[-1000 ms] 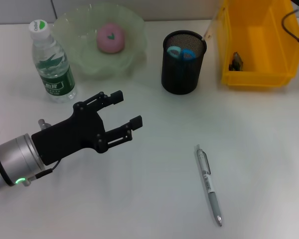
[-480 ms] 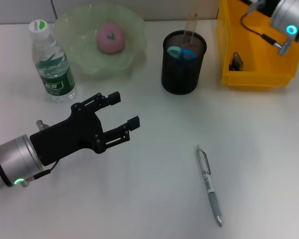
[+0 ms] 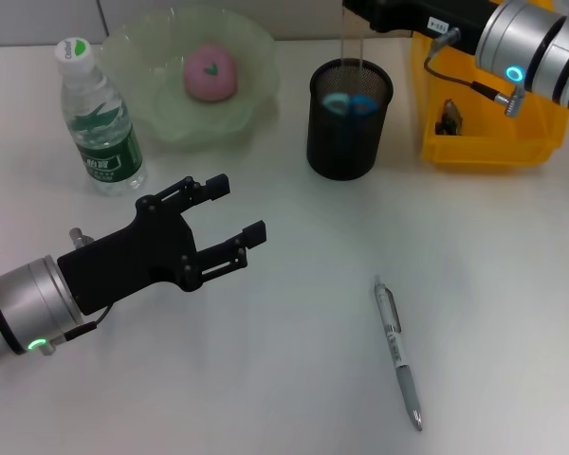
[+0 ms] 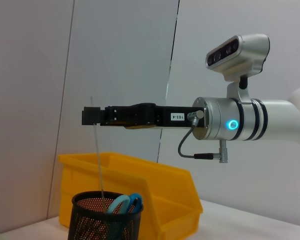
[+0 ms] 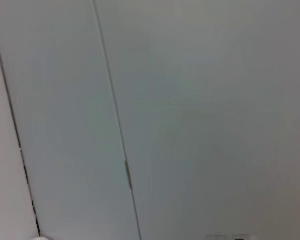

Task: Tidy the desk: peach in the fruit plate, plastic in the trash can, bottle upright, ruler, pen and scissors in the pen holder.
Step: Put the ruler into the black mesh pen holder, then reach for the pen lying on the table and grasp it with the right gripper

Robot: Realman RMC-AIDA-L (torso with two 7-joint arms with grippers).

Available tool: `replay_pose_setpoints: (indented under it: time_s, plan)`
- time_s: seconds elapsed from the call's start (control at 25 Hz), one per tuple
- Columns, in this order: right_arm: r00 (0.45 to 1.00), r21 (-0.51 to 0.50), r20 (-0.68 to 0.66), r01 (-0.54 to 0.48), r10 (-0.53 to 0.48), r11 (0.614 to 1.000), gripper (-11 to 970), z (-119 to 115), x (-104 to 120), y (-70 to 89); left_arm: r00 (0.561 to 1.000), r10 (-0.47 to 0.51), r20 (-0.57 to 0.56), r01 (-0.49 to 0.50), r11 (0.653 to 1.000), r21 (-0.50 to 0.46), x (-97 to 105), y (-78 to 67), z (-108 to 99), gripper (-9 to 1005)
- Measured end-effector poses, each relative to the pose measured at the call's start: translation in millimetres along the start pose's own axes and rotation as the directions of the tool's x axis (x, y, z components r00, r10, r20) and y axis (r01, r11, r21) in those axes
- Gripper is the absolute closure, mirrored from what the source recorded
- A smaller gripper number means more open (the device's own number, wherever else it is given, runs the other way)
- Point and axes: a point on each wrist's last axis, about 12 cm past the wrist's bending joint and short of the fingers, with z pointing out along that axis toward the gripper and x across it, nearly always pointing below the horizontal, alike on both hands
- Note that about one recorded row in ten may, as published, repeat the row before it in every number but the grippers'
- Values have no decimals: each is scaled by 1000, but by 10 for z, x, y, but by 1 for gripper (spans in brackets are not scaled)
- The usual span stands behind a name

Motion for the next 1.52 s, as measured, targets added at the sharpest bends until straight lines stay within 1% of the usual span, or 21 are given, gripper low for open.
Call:
replay_pose_setpoints:
  time_s: [0.04, 0.36, 0.68, 0.84, 0.92, 1.04, 1.16, 1.24, 1.36, 1.44, 1.48, 1.52]
  plan:
    - [1000, -2, -1, 7, -7, 1000, 572, 2, 1, 3, 1000, 0, 0, 0, 1000, 0, 0, 0, 0, 213]
    - [1000, 0, -4, 11, -11, 1000, 443, -25, 29, 2, 1000, -6, 1, 6, 1000, 1, -3, 1, 7, 213]
    - [1000, -3, -4, 24, -24, 1000, 352, -40, 38, 2, 1000, -12, 1, 12, 1000, -1, 2, -3, 3, 213]
    - [1000, -22, 20, 20, -19, 1000, 318, -91, 26, 8, 1000, -14, 2, 14, 1000, -1, 5, -7, 3, 213]
    - [999, -49, 49, -5, 8, 999, 318, -158, -6, 11, 1000, -15, 2, 15, 1000, 0, 3, -6, 5, 213]
    - [993, -99, 87, -73, 82, 992, 318, -305, -66, 1, 1000, -15, 1, 15, 1000, 0, 4, -4, 0, 213]
    - [982, -174, 111, -133, 154, 976, 319, -482, -159, 14, 1000, -13, -6, 13, 1000, 2, 7, -1, -6, 213]
    - [979, -223, 107, -149, 176, 963, 319, -586, -221, 28, 1000, -8, -12, 8, 1000, 6, 8, 1, -9, 213]
    - [979, -302, 37, -179, 199, 936, 319, -720, -318, 55, 1000, 9, -25, -8, 1000, 11, 15, 3, -28, 213]
    - [981, -343, -36, -191, 191, 920, 319, -782, -387, 70, 999, 18, -37, -18, 1000, 12, 25, 4, -50, 213]
    - [979, -371, -111, -198, 169, 907, 319, -822, -446, 89, 999, 24, -43, -23, 1000, 12, 26, 9, -62, 213]
    - [979, -371, -111, -198, 169, 907, 319, -822, -446, 89, 998, 29, -51, -29, 999, 17, 32, 5, -77, 213]
